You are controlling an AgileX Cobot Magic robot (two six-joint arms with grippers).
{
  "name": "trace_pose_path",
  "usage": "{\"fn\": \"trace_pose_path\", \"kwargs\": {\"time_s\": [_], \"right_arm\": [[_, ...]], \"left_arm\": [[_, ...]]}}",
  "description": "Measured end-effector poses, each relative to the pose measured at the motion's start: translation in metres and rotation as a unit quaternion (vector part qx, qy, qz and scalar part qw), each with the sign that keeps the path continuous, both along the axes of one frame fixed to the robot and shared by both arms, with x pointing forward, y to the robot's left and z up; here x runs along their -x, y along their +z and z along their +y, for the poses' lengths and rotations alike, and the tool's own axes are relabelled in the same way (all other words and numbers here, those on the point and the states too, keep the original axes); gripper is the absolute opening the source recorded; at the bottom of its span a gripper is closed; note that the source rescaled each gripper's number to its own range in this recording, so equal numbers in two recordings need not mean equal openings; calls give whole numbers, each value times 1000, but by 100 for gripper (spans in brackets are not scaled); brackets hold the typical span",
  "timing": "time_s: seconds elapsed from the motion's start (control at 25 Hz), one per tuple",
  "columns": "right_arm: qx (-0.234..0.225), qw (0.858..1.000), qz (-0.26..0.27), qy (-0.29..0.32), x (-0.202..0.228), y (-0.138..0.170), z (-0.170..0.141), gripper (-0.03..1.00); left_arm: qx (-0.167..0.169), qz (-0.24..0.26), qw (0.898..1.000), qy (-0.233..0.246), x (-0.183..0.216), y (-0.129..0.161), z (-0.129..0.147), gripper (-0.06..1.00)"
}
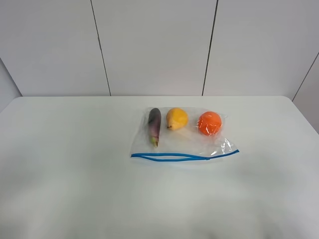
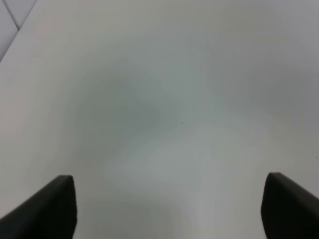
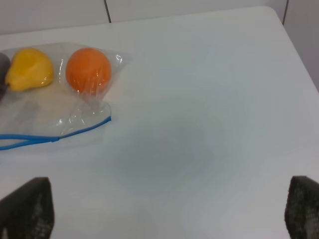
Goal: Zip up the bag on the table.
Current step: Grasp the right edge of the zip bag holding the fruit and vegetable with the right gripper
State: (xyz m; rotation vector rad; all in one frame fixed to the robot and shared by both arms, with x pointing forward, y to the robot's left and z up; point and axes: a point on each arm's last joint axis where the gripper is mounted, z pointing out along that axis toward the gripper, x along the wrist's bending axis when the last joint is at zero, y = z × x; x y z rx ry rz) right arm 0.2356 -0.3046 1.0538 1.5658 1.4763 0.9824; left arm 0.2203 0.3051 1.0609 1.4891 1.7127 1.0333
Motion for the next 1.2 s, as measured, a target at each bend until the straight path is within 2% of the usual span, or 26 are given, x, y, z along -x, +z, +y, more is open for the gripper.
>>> {"fn": "trace_pose_path", "kwargs": {"time_s": [0.92,1.2], "right_arm": [[-1,1000,-3,1,0,1,0,100],[-1,998,-57,5,0,14,1,100]], "left_arm": [[0,0,1000,0,0,0,0,100],[0,0,1000,0,0,0,0,100]]}}
